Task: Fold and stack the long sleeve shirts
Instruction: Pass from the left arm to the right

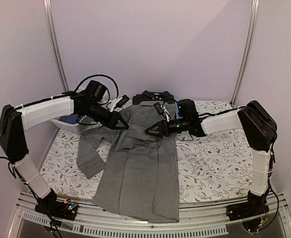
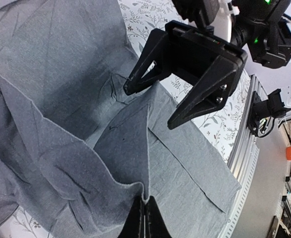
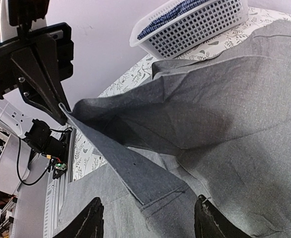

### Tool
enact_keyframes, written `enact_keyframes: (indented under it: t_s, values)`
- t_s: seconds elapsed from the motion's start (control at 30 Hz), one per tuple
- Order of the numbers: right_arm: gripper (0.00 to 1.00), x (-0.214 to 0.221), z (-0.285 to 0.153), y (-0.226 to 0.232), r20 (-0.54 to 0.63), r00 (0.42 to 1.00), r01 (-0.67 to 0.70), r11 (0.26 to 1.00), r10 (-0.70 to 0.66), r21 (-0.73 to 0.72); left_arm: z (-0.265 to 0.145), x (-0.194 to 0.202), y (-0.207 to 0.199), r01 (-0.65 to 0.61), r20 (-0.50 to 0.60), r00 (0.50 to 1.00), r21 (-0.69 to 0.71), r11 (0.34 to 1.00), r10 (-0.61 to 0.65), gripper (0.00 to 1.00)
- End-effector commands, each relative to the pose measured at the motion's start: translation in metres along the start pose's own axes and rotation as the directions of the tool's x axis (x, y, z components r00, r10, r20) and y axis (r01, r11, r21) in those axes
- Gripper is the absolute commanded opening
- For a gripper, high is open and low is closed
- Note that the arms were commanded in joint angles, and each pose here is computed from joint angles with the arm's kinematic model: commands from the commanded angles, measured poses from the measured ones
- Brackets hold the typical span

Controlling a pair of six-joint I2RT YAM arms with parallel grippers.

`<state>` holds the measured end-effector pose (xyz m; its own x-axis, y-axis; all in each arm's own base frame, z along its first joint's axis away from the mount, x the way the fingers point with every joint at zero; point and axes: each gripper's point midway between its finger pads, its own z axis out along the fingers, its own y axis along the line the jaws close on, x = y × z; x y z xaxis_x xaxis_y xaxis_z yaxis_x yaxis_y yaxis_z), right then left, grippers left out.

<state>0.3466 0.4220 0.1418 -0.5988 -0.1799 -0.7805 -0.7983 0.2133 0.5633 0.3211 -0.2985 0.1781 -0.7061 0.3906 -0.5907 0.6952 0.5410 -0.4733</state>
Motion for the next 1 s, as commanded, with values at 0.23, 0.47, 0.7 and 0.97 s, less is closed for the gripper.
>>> enact_keyframes:
  t_s: [0.23,0.47,0.7,0.97]
  values:
    - [0.52,-0.002,0.002,0.009,-0.054,0.997,0.058,0.991,-0.052,0.119,0.0,-0.017,-0.002,-0.017,0.033,0.999,-0.006,1.0,0.017,0.0]
    - [0.0,-0.01,-0.003,0.052,-0.075,0.995,-0.057,0.995,0.063,0.084,-0.002,-0.025,0.007,0.008,0.049,0.999,-0.065,0.998,-0.005,0.02]
    - [0.0,0.024,-0.025,0.127,-0.15,0.93,-0.336,0.942,0.335,0.021,0.013,-0.033,0.018,0.073,0.077,0.995,-0.101,0.992,-0.066,0.35]
    - [0.0,0.132,-0.078,0.118,-0.048,0.721,-0.657,0.704,0.691,0.269,0.038,-0.027,0.019,0.112,0.072,0.992,-0.116,0.987,-0.104,0.39]
